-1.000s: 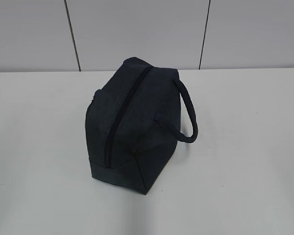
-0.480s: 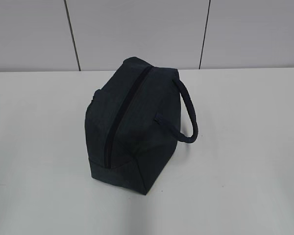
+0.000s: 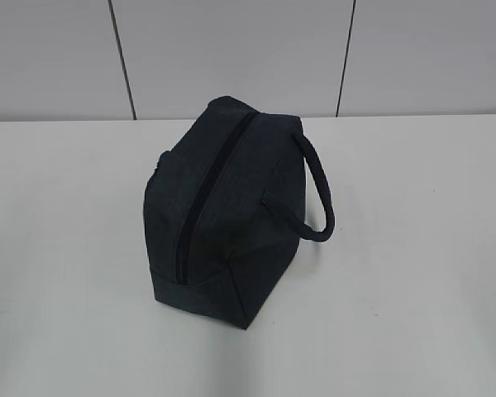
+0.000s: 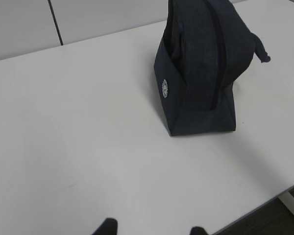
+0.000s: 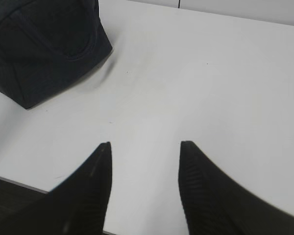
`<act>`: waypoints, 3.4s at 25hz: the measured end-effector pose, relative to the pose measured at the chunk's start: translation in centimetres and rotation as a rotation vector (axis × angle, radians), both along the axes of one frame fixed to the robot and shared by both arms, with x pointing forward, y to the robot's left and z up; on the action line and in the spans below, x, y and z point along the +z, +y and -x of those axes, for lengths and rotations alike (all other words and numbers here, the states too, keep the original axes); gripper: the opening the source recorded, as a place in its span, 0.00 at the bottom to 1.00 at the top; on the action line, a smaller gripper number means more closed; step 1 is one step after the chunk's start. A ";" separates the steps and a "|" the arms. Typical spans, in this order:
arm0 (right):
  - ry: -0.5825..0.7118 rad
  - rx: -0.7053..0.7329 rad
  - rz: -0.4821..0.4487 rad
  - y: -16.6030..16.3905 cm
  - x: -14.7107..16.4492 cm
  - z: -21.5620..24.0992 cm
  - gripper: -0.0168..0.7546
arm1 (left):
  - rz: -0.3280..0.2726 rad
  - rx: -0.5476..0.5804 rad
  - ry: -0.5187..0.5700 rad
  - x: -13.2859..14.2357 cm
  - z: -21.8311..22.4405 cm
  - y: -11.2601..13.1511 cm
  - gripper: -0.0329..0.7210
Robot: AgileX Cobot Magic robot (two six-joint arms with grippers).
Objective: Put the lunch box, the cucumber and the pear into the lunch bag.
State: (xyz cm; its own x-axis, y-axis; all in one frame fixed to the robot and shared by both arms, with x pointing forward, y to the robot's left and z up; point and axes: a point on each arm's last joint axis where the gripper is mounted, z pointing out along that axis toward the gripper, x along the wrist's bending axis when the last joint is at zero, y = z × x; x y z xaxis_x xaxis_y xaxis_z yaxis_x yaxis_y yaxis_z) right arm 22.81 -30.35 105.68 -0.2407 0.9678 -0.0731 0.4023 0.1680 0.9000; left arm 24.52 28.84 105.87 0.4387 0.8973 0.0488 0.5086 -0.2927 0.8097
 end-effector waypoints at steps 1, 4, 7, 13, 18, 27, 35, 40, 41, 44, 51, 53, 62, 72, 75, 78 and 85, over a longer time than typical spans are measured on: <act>0.000 0.000 0.000 0.0 0.0 0.0 0.48 | 0.000 0.000 0.000 0.0 0.0 0.0 0.41; 0.000 0.000 0.000 0.0 0.0 0.0 0.48 | 0.000 0.000 0.000 0.0 0.0 0.0 0.41; 0.000 0.000 0.000 0.0 0.0 0.0 0.48 | 0.000 0.000 0.000 0.0 0.0 0.0 0.41; 0.009 0.000 0.002 0.0 -0.1 0.0 0.48 | 0.000 0.000 0.000 0.0 0.0 0.0 0.41; 0.087 -0.008 0.029 -0.1 -1.2 -0.1 0.48 | 0.001 0.000 -0.001 0.0 0.0 0.0 0.41; 0.087 -0.010 0.031 -0.1 -1.2 -0.1 0.48 | 0.004 0.025 -0.010 0.0 0.1 0.0 0.41; 0.089 -0.011 0.033 -0.1 -1.2 0.0 0.48 | 0.026 0.181 -0.139 -0.1 2.1 0.3 0.41; 0.089 -0.026 0.032 -0.1 -1.2 0.0 0.48 | 0.027 0.199 -0.146 -0.1 2.2 0.3 0.41; 0.089 -0.042 0.031 -0.1 -1.2 0.0 0.48 | 0.028 0.199 -0.147 0.0 2.2 0.3 0.41; 0.090 -0.112 0.027 0.0 -1.2 0.0 0.48 | 0.033 0.196 -0.146 0.0 2.2 0.3 0.41; 0.092 -0.196 0.023 0.1 -1.2 0.0 0.48 | 0.038 0.193 -0.145 0.0 2.2 0.2 0.41; 0.092 -0.196 0.023 0.1 -1.2 0.0 0.48 | 0.041 0.191 -0.145 0.0 2.2 0.2 0.41; 0.092 -0.196 0.023 0.1 -1.2 0.0 0.48 | 0.041 0.205 -0.145 0.0 2.2 0.1 0.41; 0.092 -0.196 0.023 0.1 -1.2 0.0 0.48 | 0.039 0.236 -0.145 0.0 2.2 0.1 0.41; 0.092 -0.196 0.023 0.1 -1.2 0.0 0.48 | 0.039 0.236 -0.145 0.0 2.2 0.1 0.41; 0.092 -0.196 0.023 0.1 -1.2 0.0 0.48 | 0.039 0.236 -0.145 0.0 2.2 0.1 0.41; 0.092 -0.196 0.023 0.1 -1.2 0.0 0.48 | 0.039 0.236 -0.145 0.0 2.2 0.1 0.41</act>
